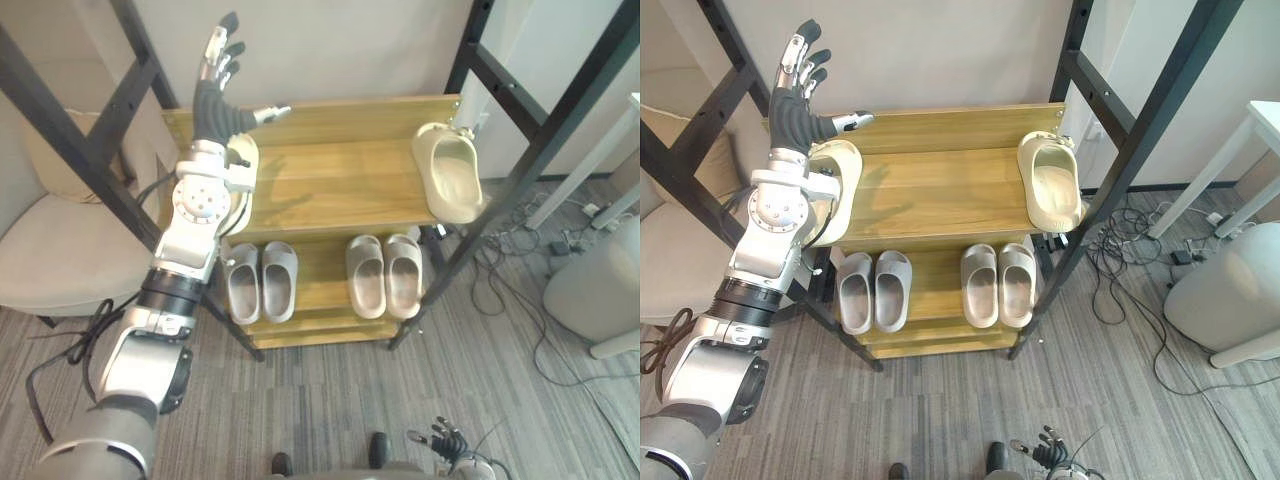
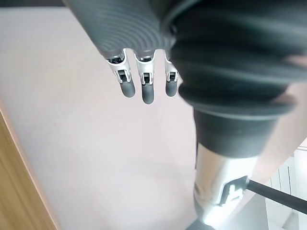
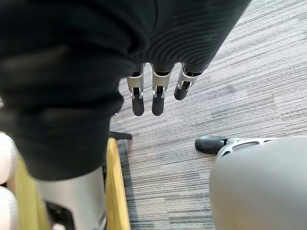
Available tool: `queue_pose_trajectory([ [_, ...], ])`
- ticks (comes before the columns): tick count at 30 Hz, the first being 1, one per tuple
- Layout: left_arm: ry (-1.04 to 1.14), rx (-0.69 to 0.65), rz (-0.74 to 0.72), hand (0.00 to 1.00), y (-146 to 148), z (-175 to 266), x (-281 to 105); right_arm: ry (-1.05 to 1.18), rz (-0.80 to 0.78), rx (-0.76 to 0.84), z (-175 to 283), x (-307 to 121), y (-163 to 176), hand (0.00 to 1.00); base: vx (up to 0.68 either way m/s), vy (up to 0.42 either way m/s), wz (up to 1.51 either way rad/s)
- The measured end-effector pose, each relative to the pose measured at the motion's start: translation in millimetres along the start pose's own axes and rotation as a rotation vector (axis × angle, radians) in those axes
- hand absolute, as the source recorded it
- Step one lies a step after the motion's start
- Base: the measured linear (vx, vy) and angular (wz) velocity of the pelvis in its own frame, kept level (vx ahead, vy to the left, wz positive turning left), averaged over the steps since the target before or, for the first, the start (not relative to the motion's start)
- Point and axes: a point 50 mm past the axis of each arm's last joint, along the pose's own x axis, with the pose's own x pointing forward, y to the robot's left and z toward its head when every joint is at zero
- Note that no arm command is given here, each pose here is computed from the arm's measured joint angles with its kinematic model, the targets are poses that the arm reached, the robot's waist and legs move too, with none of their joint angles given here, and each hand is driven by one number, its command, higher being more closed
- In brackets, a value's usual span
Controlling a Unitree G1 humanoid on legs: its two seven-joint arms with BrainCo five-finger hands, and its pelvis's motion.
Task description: Organize the slippers on the shoe rack
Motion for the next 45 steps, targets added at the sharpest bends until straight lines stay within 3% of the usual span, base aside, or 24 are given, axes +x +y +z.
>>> queue_pose_trajectory([
  [22,0.293,0.329,-0.055,0.0,7,-62,-5,-0.017,0.046,-0.006,4,0,18,0.0,-0.02,-0.005,-0.02],
  [45,0.464,0.49,-0.057,0.0,25,-91,-19,-0.027,0.082,0.006,16,7,39,0.0,0.0,-0.002,-0.01],
])
